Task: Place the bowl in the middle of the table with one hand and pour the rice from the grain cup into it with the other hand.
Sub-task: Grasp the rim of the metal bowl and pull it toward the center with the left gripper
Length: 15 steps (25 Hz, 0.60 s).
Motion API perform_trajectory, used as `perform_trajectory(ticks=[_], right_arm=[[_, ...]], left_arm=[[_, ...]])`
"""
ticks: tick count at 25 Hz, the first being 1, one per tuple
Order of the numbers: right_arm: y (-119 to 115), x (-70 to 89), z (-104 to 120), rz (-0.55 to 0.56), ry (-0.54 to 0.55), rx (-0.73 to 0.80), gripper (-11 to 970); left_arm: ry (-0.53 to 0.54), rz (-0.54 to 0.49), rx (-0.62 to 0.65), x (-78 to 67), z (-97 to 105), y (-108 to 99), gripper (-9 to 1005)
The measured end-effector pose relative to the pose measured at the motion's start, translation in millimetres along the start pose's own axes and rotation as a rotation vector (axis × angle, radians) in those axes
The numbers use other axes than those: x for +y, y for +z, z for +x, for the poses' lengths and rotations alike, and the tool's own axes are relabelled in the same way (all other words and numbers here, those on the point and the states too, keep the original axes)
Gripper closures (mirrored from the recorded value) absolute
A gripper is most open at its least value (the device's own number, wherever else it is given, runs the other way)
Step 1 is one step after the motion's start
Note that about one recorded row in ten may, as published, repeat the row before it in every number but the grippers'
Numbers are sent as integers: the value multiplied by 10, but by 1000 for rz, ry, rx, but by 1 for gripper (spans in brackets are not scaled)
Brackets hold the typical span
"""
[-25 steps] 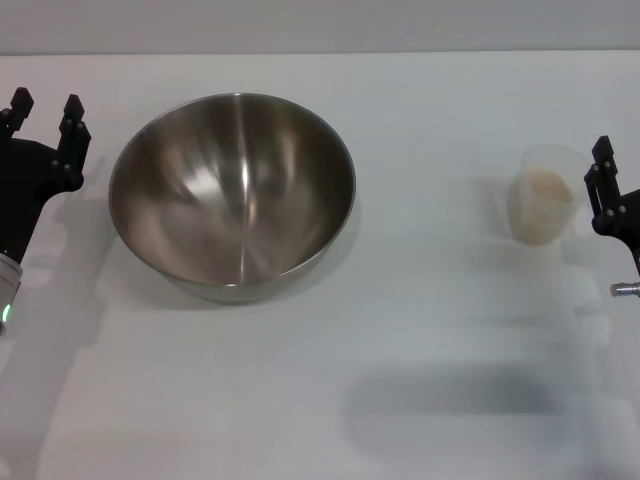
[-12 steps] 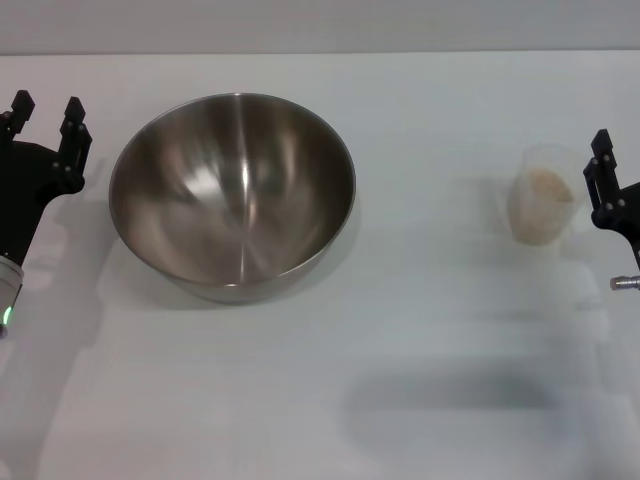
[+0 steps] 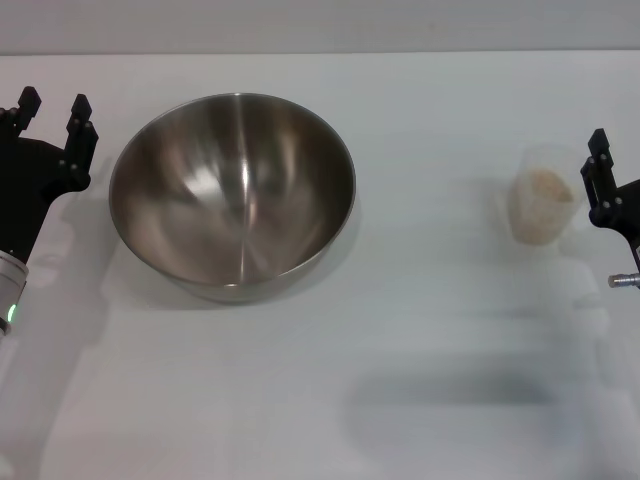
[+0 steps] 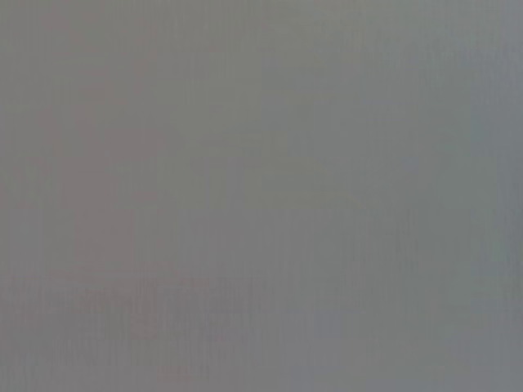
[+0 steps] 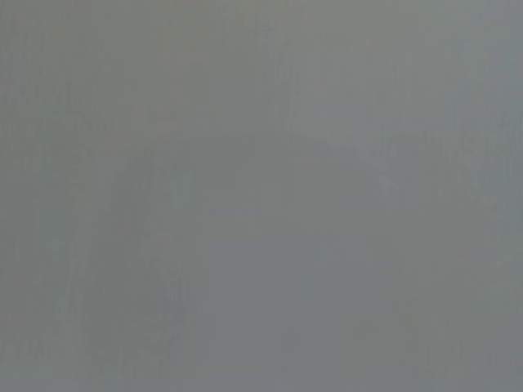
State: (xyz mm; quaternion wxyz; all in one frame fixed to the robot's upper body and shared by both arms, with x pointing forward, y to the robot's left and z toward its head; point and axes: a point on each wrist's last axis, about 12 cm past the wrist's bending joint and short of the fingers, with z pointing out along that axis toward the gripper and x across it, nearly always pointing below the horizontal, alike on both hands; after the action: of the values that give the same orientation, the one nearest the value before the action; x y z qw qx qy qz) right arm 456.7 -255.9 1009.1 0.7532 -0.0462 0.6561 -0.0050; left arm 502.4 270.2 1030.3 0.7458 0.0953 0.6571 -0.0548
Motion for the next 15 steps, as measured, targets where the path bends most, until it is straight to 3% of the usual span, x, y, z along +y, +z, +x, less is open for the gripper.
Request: perform_trajectory(ticks=[8,15], right_arm=[[28,-7,17,-8,-11,13,414],[11,-8,26,-6,-10,19,414]], left_arm=[[-96,6,-3,-33,-99,77,480],[-104,69,163,-36,-475,410,481]])
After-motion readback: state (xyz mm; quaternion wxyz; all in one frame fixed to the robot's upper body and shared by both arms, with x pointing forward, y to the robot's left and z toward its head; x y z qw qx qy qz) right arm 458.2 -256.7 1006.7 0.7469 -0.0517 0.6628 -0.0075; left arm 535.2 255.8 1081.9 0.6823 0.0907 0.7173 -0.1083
